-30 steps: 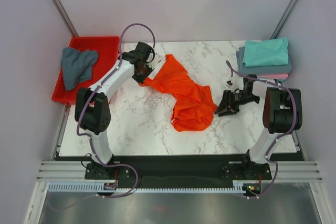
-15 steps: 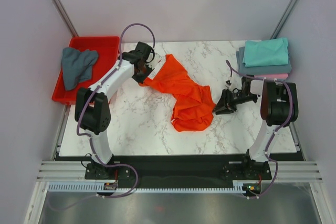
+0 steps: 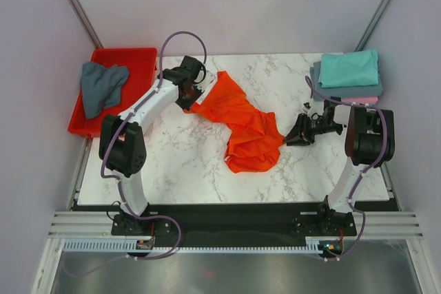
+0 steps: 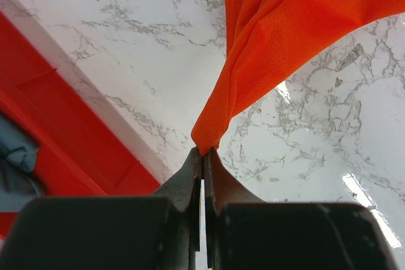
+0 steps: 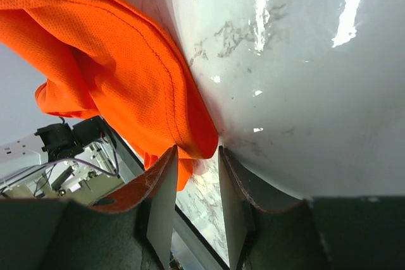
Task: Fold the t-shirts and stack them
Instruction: Flatten the tshirt out
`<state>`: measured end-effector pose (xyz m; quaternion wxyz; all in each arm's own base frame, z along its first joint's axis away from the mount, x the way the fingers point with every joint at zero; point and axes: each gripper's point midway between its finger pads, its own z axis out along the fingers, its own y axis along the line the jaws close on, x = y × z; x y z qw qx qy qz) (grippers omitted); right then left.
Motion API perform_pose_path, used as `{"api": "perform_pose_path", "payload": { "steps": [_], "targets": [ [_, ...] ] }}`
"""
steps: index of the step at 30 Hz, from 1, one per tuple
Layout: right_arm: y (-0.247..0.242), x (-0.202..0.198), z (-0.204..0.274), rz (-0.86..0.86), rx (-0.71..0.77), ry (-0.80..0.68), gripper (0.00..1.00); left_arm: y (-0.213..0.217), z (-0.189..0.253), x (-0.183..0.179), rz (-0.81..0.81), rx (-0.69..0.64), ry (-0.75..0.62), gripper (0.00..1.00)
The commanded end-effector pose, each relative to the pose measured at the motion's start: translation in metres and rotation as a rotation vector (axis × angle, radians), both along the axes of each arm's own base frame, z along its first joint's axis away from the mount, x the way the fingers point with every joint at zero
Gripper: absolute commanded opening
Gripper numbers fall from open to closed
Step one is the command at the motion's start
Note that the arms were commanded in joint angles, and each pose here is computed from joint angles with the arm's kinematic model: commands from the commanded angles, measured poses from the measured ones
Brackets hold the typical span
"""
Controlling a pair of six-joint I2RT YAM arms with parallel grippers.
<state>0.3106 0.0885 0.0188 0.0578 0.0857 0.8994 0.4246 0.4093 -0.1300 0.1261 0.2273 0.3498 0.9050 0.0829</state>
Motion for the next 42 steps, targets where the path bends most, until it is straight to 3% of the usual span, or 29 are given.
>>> {"api": "perform_pose_path", "payload": {
  "steps": [1, 13, 17, 21, 26, 30, 36, 42],
  "targets": [
    [-0.017, 0.017, -0.008, -0.017, -0.082, -0.071, 0.41, -0.002, 0.026, 0.006, -0.003, -0.009, -0.069, 0.02],
    [-0.009, 0.031, -0.016, -0.058, -0.003, -0.040, 0.37, -0.003, 0.024, 0.006, -0.008, 0.004, -0.070, 0.02],
    [-0.011, 0.032, -0.014, -0.054, -0.023, -0.059, 0.02, -0.003, 0.026, 0.007, -0.013, 0.013, -0.076, 0.02],
    [-0.019, 0.044, 0.012, -0.047, -0.061, -0.143, 0.00, -0.003, 0.032, 0.009, -0.016, 0.012, -0.093, 0.02],
    [-0.045, 0.085, 0.110, -0.044, -0.185, -0.418, 0.00, -0.010, 0.062, 0.010, -0.041, -0.026, -0.157, 0.02],
    [-0.076, 0.116, 0.226, -0.079, -0.417, -0.759, 0.00, -0.028, 0.107, -0.005, -0.108, -0.129, -0.222, 0.02],
    [-0.098, 0.094, 0.355, -0.185, -0.649, -1.092, 0.00, -0.050, 0.204, -0.047, -0.238, -0.356, -0.385, 0.02],
    [-0.091, 0.028, 0.440, -0.234, -0.748, -1.333, 0.00, -0.047, 0.288, -0.099, -0.342, -0.491, -0.568, 0.02]
  ]
}}
